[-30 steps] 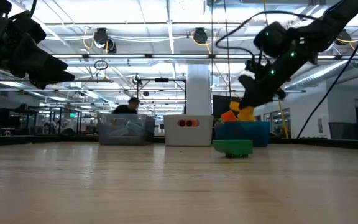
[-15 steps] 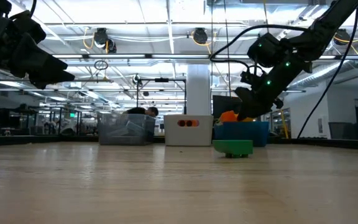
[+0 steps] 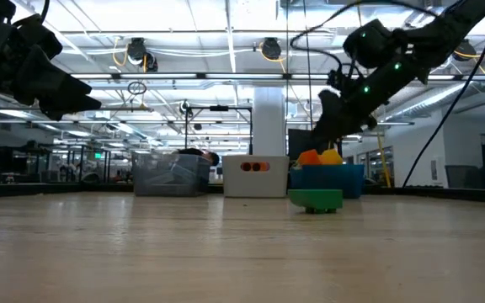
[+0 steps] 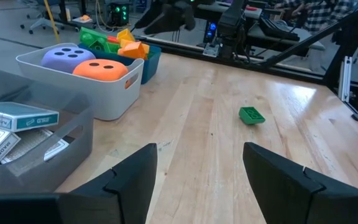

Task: Pick & Place Toys
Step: Put the green game piece into the blue bin

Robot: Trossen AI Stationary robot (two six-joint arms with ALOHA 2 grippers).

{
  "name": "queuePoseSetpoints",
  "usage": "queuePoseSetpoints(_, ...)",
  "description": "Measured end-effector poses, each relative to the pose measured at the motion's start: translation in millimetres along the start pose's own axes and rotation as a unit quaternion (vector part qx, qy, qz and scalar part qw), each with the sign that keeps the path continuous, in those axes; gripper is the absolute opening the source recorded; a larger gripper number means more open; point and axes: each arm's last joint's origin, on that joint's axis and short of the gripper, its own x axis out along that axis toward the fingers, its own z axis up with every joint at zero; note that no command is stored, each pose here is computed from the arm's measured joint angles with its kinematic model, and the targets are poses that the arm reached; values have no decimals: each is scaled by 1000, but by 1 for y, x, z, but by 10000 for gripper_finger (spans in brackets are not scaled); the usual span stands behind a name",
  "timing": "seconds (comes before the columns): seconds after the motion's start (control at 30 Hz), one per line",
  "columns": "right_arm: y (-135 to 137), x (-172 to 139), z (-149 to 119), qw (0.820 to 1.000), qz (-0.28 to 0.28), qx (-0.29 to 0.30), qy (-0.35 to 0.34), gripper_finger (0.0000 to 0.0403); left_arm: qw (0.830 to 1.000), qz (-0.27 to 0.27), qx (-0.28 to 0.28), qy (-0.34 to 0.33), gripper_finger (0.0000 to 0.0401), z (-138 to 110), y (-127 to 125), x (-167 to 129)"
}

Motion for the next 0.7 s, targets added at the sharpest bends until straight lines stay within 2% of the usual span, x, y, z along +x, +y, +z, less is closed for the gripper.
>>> queuePoseSetpoints(0.23, 34, -19, 2, 992, 124, -5, -16, 262, 1000, 0, 0, 0, 246, 0, 0, 0)
queuePoseSetpoints(0.37, 66, -30, -3, 975, 218, -36, -23, 259, 1000, 0, 0, 0, 246, 0, 0, 0)
queuePoseSetpoints(0.53, 103, -43, -14, 954, 289, -72, -38, 266, 1000, 0, 0, 0, 246, 0, 0, 0)
queuePoseSetpoints(0.7, 134, -45, -36, 932, 334, -137, -32, 282, 1000, 0, 0, 0, 246, 0, 0, 0)
